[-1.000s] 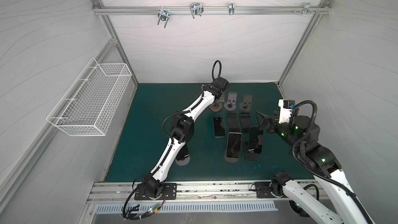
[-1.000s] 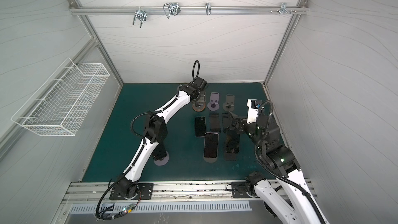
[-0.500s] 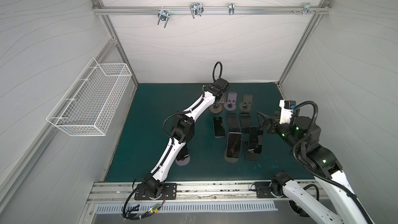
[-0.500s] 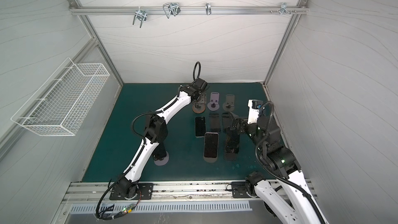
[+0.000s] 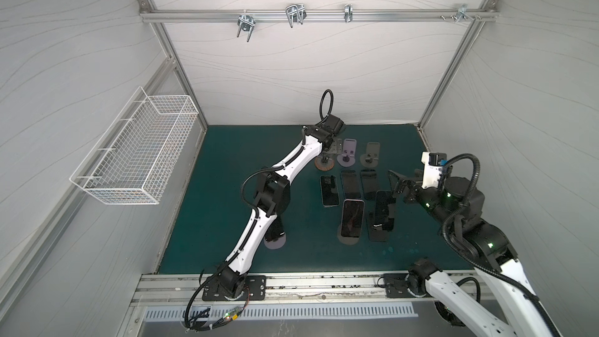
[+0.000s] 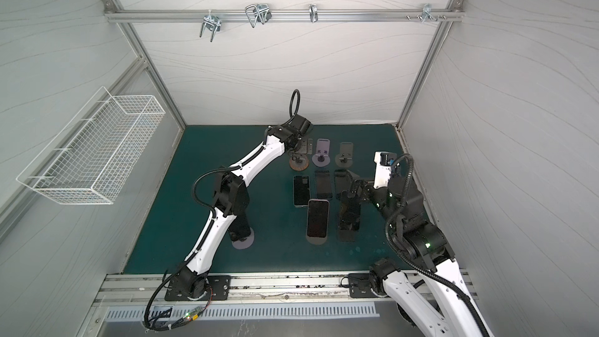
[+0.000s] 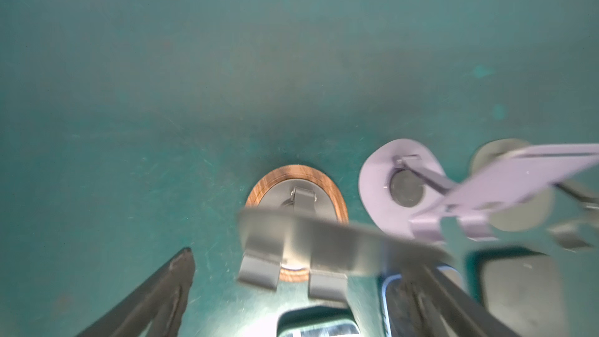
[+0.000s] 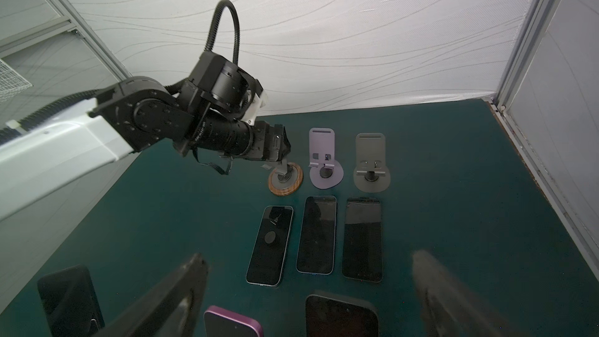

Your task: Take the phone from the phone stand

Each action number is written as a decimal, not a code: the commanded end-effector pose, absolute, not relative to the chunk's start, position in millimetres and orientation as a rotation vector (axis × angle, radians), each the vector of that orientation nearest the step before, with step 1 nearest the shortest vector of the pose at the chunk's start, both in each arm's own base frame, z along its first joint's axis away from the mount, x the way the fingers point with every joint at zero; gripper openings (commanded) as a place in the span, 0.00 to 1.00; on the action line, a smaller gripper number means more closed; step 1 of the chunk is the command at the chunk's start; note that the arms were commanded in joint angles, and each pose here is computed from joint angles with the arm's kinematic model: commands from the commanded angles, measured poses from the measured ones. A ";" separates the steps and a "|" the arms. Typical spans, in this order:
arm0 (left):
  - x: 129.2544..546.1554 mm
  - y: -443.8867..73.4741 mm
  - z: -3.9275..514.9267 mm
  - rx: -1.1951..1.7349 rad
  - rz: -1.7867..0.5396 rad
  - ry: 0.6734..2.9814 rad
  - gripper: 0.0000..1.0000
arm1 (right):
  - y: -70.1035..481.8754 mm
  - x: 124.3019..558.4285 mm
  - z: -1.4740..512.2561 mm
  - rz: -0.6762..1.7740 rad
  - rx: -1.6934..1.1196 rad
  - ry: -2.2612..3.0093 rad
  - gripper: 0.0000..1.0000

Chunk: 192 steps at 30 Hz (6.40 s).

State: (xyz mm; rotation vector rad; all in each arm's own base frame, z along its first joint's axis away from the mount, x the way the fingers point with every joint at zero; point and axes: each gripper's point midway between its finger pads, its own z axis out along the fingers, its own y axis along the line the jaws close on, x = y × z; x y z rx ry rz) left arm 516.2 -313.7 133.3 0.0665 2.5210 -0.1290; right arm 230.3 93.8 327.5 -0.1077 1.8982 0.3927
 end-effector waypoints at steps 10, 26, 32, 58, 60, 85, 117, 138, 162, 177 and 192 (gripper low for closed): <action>477.4 -299.7 254.0 0.192 -0.257 2.378 1.00 | 79.4 227.3 286.5 0.276 -0.016 2.175 0.99; 427.7 -214.0 278.4 0.301 -0.396 2.357 0.99 | 84.7 206.1 208.3 0.299 -0.006 2.415 0.99; 423.2 -167.2 268.7 0.258 -0.391 2.399 0.99 | 96.8 211.1 199.1 0.356 -0.019 2.435 0.99; 392.3 14.2 137.2 -0.020 -0.082 2.500 0.97 | 87.9 229.1 136.4 0.086 0.018 2.566 0.97; 390.0 20.6 129.8 -0.028 -0.052 2.501 0.97 | 91.3 230.0 132.9 0.091 0.021 2.569 0.96; 382.3 48.8 87.2 -0.071 0.061 2.502 0.97 | 95.5 222.8 167.4 0.091 0.040 2.486 0.60; 369.7 93.7 86.1 -0.217 0.043 2.506 0.97 | 251.7 264.5 312.6 0.407 -0.476 2.369 0.60; 369.0 94.6 87.5 -0.231 -0.001 2.497 0.96 | 370.5 307.9 183.2 0.373 -0.441 2.619 0.63; 367.0 90.9 84.3 -0.261 -0.043 2.512 0.94 | 388.6 321.1 53.8 0.209 -0.209 2.855 0.68; 367.4 90.7 83.7 -0.261 -0.045 2.516 0.93 | 371.8 339.5 12.1 0.032 -0.125 2.840 0.71; 367.5 91.2 82.4 -0.263 -0.045 2.524 0.92 | 362.3 343.3 -19.8 -0.029 -0.163 2.875 0.80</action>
